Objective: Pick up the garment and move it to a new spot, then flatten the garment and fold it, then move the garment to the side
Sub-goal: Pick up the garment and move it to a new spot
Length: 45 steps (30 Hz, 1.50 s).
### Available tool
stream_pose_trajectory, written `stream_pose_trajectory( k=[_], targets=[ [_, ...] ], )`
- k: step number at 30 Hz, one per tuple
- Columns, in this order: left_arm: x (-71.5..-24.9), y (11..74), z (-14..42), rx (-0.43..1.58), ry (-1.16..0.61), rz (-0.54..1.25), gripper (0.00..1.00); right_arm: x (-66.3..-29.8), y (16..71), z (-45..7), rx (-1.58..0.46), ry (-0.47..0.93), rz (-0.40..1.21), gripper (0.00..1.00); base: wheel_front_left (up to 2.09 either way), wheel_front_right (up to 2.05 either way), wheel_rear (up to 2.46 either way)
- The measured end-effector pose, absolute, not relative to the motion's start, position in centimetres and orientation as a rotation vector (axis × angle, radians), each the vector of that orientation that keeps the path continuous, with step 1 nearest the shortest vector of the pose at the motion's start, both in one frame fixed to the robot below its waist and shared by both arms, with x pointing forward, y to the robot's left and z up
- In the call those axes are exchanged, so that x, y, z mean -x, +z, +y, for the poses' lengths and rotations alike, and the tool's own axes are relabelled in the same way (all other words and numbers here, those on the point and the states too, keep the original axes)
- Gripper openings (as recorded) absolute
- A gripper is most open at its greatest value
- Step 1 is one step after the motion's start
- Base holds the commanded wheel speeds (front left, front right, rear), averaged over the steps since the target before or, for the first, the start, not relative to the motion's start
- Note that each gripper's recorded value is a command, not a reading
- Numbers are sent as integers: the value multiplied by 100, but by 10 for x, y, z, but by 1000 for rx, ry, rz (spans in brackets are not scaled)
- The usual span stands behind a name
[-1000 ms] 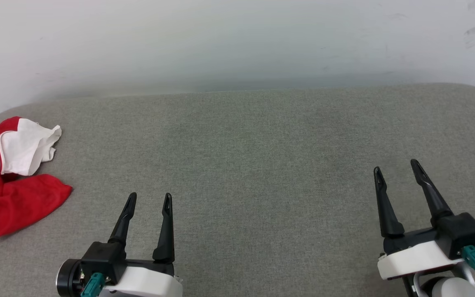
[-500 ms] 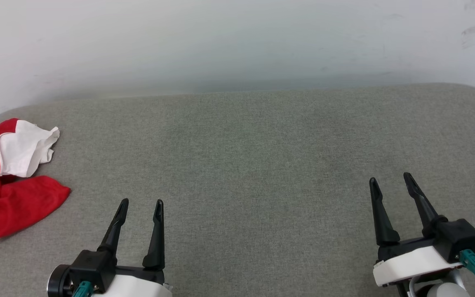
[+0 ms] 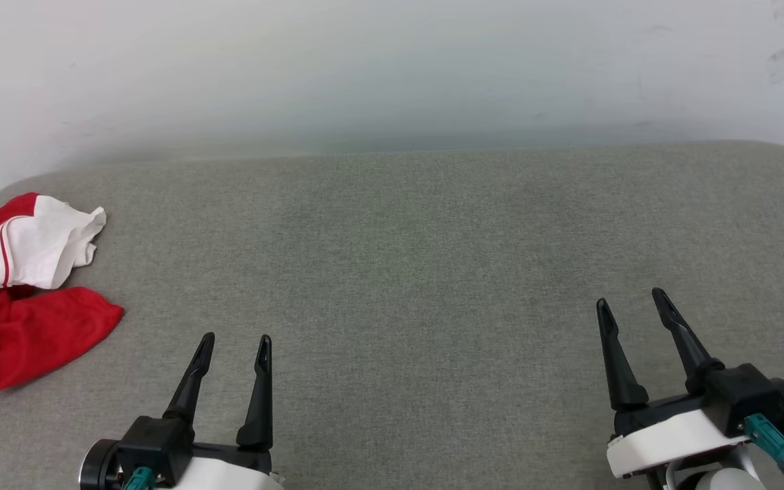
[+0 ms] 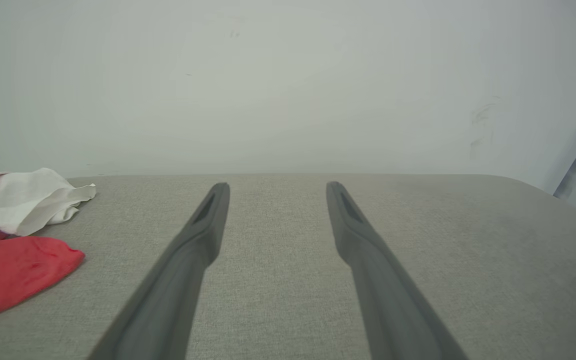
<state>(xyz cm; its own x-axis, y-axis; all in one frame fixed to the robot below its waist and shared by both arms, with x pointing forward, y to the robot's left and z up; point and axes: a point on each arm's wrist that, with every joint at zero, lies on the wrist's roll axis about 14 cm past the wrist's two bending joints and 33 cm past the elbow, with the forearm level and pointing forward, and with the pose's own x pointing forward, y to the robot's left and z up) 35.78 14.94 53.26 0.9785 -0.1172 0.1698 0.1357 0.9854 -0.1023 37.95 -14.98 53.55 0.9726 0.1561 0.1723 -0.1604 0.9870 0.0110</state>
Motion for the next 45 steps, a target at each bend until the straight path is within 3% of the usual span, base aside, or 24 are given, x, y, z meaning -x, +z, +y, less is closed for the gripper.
stream_pose_trajectory(
  k=[17,33,45],
  targets=[
    [-328,531,206,81,59,-162,100,-392,533,-77,-38,372,-167,100,0,0,0],
    [-262,534,269,36,291,-178,100,-382,534,16,-82,649,-158,100,0,0,0],
    [-228,537,290,13,391,-191,100,-373,537,54,-104,761,-156,100,0,0,0]
  ],
)
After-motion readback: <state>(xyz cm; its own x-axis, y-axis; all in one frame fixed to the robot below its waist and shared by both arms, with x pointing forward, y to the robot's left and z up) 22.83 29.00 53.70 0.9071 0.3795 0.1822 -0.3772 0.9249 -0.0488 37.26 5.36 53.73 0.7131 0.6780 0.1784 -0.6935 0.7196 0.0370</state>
